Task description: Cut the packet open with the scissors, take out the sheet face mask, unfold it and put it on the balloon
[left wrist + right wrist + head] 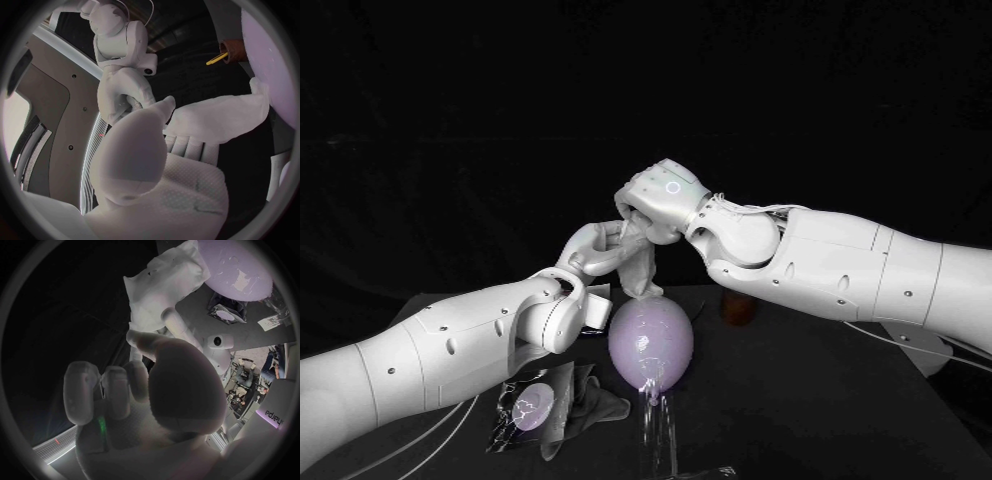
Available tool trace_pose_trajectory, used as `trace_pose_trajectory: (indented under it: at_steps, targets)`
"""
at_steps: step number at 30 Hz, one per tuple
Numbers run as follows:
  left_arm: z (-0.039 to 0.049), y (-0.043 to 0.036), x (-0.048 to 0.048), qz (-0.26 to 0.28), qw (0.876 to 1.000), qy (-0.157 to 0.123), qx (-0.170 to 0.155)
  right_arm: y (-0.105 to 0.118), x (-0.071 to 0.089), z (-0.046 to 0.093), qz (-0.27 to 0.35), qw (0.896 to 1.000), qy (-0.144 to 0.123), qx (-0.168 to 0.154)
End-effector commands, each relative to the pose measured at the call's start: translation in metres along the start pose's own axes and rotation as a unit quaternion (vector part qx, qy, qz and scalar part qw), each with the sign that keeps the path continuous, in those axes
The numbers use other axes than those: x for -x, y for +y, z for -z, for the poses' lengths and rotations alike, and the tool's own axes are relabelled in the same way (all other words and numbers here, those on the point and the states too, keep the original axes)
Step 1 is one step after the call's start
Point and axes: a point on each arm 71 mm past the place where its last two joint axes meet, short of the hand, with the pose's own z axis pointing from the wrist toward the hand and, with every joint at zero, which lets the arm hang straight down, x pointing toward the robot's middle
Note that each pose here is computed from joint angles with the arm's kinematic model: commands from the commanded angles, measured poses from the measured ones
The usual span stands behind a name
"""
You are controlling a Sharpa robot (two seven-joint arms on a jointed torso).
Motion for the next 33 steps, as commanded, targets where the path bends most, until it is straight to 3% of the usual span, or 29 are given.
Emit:
trace_pose_trajectory:
  at_steps: [1,19,33]
  targets:
    - [-0.0009,-0.0026,-0.0013,0.009,1.000,0.004,-0.008,0.000,0.001,-0.001,-0.005,1.000,-0.006,0.002]
    - [-0.0017,-0.0048,-0.0135,0.031,0.998,0.046,-0.015,-0.001,-0.001,-0.003,-0.013,1.000,-0.003,-0.002]
    - [-0.0007,-0.0057,-0.0228,0.029,0.996,0.085,-0.013,-0.005,0.002,-0.003,-0.016,0.999,-0.027,-0.024]
